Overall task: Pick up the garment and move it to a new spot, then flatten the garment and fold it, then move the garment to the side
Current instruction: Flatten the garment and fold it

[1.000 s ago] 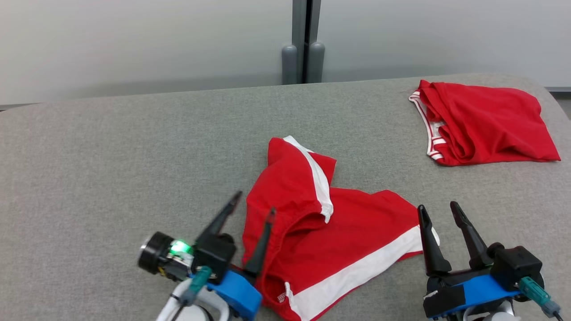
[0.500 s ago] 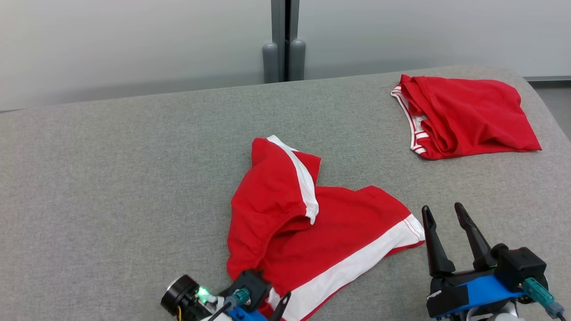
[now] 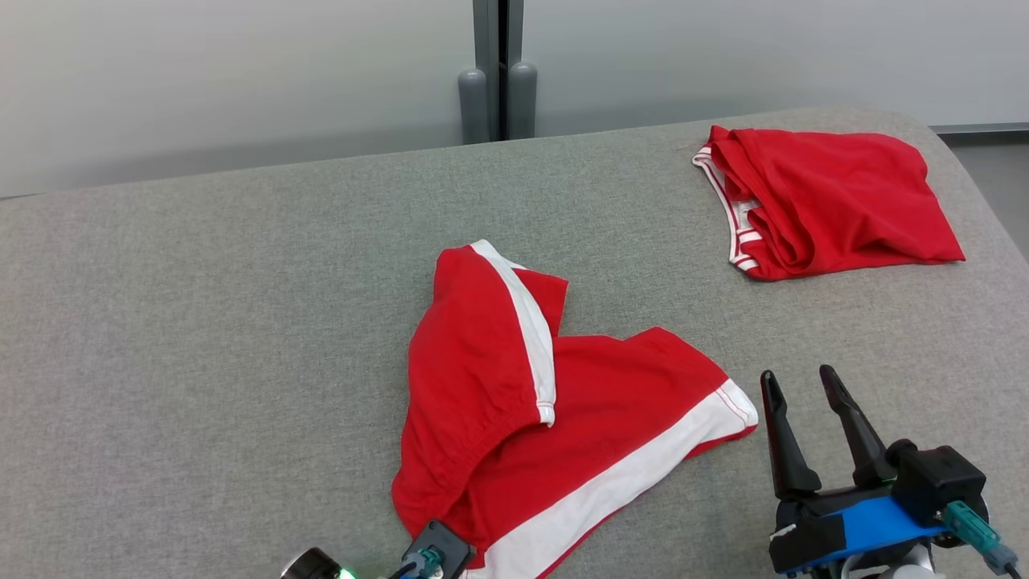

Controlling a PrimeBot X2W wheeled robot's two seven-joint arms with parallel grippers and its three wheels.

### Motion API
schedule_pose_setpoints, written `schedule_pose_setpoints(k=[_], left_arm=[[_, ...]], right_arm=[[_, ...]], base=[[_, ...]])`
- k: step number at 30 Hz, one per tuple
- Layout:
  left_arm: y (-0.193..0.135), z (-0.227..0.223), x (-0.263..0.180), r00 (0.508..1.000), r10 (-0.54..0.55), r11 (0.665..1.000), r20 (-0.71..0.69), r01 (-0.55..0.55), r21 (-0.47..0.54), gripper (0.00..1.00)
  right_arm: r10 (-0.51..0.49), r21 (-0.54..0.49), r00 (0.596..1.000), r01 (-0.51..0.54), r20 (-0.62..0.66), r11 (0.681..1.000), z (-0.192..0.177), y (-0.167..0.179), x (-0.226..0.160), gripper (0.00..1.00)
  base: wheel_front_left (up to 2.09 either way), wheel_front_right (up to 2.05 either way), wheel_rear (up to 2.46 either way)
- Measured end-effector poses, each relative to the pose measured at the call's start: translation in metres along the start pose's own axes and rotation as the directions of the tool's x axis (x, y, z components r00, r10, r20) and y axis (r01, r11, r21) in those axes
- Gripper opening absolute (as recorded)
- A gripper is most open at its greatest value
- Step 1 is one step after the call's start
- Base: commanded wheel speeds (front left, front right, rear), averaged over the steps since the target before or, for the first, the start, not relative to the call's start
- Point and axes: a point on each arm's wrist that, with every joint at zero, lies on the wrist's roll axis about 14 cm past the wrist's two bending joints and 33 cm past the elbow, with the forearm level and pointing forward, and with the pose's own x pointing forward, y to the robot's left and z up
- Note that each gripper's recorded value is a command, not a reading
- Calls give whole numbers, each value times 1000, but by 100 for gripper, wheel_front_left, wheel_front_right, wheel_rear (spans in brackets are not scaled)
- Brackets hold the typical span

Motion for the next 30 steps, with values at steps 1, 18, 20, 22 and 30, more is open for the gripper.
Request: schedule_pose_setpoints(k=[1,18,20,22,30], left_arm=[[1,0,0,1000,4,1000,4,-4,-7,36],[78,-1,-36,908,353,907,228,-271,-322,0],[77,-7,-37,903,364,894,230,-270,-356,0],[78,-4,-40,881,386,886,275,-270,-377,79],[98,32,-67,693,515,843,505,-302,-445,100]], right_arm=[[-1,0,1000,1,0,1000,0,0,0,100],[74,-1,997,-74,-11,997,-5,24,13,100],[84,0,996,-84,-16,996,-7,27,14,100],[94,2,995,-94,-19,996,-8,30,15,100],[109,3,994,-109,-10,994,-5,36,15,100]], base=[[0,0,0],[0,0,0],[0,0,0],[0,0,0],[0,0,0]])
